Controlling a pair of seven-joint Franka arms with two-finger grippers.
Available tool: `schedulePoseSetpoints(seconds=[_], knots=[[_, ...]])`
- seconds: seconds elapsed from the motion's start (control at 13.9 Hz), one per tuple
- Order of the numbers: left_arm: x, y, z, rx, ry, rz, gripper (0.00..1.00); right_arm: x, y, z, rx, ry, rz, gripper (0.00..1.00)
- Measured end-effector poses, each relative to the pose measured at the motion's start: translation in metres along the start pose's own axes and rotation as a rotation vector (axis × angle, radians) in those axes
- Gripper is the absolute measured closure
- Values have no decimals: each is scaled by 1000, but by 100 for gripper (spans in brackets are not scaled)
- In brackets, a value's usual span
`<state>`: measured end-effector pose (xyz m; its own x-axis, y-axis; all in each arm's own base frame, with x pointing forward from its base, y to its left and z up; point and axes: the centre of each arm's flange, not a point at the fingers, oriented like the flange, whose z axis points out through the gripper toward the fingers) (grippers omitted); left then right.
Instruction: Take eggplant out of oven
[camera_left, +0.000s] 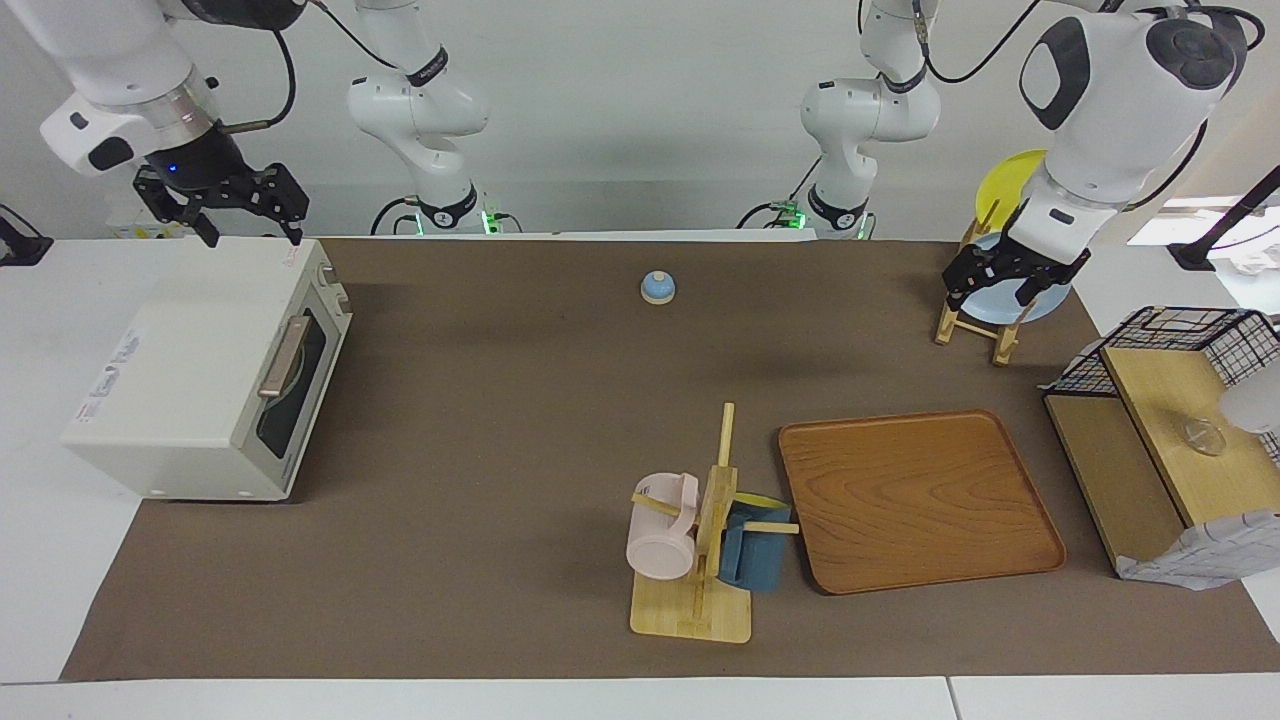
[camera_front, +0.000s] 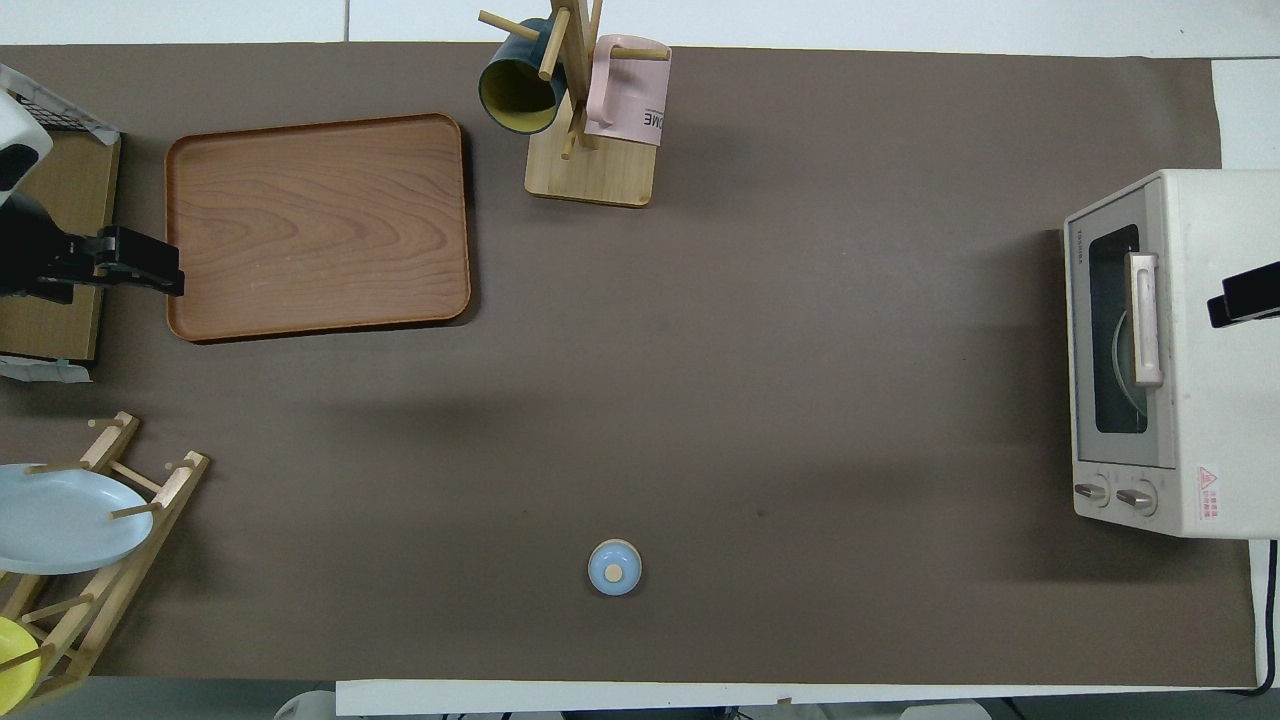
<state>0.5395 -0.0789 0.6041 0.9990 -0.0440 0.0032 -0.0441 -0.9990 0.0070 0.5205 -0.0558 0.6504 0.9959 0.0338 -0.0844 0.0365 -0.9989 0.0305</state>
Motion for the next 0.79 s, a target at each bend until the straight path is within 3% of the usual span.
schedulePoseSetpoints(seconds=[0.22, 0.58, 0.72, 0.79], knots=[[-12, -1, -26, -54, 34, -11, 0, 0, 1, 0, 0, 0, 2, 0], [-17, -4, -33, -61, 41, -16, 0, 1, 2, 5, 1, -12, 2, 0], [-17, -5, -32, -61, 39, -19, 0, 3, 0, 10, 1, -9, -1, 7], [-17, -6, -32, -61, 38, -20, 0, 7, 0, 17, -2, 14, -3, 15]])
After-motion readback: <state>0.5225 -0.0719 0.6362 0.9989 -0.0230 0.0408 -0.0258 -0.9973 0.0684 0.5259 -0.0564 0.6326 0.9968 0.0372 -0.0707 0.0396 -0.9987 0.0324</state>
